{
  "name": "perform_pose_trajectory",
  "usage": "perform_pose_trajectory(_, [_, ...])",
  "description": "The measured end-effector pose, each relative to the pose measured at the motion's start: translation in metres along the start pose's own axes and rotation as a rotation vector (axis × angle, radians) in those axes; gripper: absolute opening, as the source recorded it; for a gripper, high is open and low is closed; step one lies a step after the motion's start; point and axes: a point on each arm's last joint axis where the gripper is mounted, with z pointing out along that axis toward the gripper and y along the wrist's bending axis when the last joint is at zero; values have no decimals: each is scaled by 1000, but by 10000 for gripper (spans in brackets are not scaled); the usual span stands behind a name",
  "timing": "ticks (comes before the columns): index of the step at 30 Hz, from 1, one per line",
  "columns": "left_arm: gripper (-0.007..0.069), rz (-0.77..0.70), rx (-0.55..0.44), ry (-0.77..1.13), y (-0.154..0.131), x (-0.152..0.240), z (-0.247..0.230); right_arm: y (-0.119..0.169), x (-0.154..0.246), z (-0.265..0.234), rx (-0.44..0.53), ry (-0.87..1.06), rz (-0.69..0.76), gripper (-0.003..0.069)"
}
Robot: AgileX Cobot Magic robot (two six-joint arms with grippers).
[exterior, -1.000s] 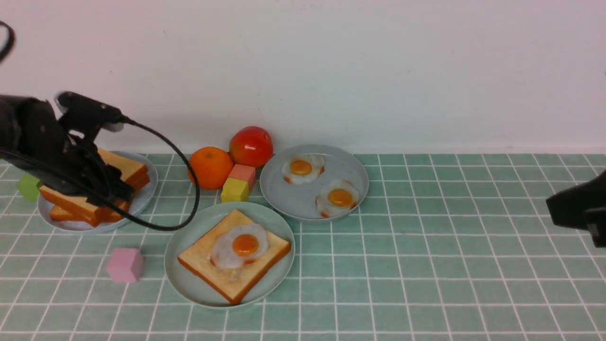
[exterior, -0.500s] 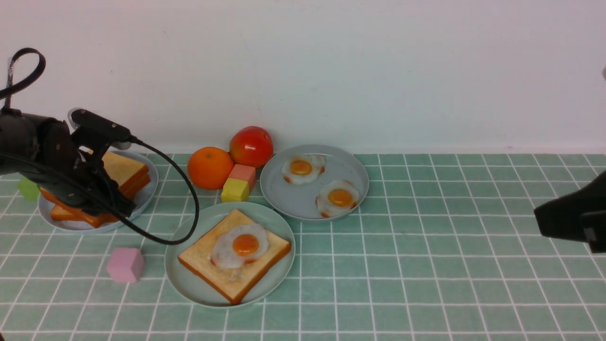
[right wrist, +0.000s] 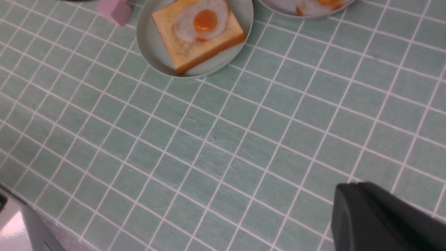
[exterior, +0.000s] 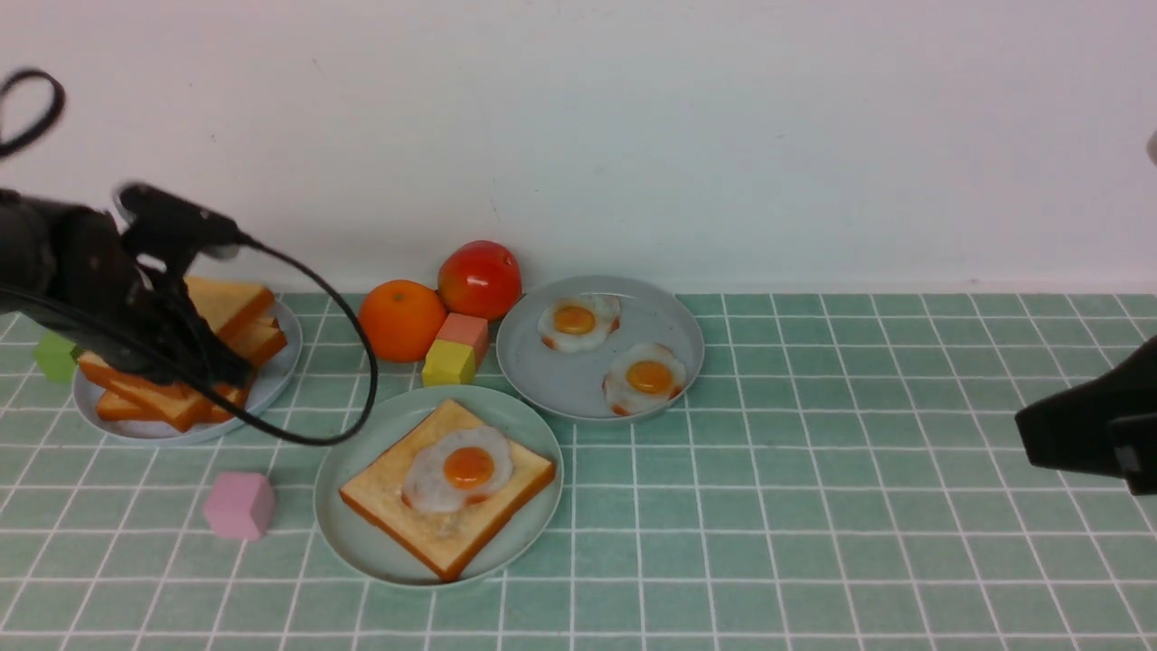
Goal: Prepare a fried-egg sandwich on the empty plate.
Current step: Use the left arm to grab a slice of bread, then use the left arm to place a slice of bread on the fried egg in the middle
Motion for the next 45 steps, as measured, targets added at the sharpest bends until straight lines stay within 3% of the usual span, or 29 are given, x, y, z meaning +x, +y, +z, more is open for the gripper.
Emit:
perform_pose_trajectory(6, [0, 1, 45, -4, -18, -13, -51, 1, 2, -7, 1, -23, -44, 22])
perform_pose_trajectory(14, [-4, 175, 255, 57, -128, 0, -96, 0, 5, -15, 21, -47, -70, 29])
perform_pose_trajectory(22, [-4, 288, 304, 80, -183, 5, -96, -2, 11, -10, 27, -23, -69, 32])
perform_pose_trajectory(36, [20, 275, 310, 123, -198, 10, -76, 0, 17, -16, 12, -6, -65, 35])
perform_pose_trajectory(40, [98, 274, 312, 99, -198, 8, -76, 3, 19, -20, -7, -9, -59, 39])
perform_pose_trajectory(45, [253, 273, 313, 94, -199, 7, -75, 4, 23, -26, -18, -10, -60, 43])
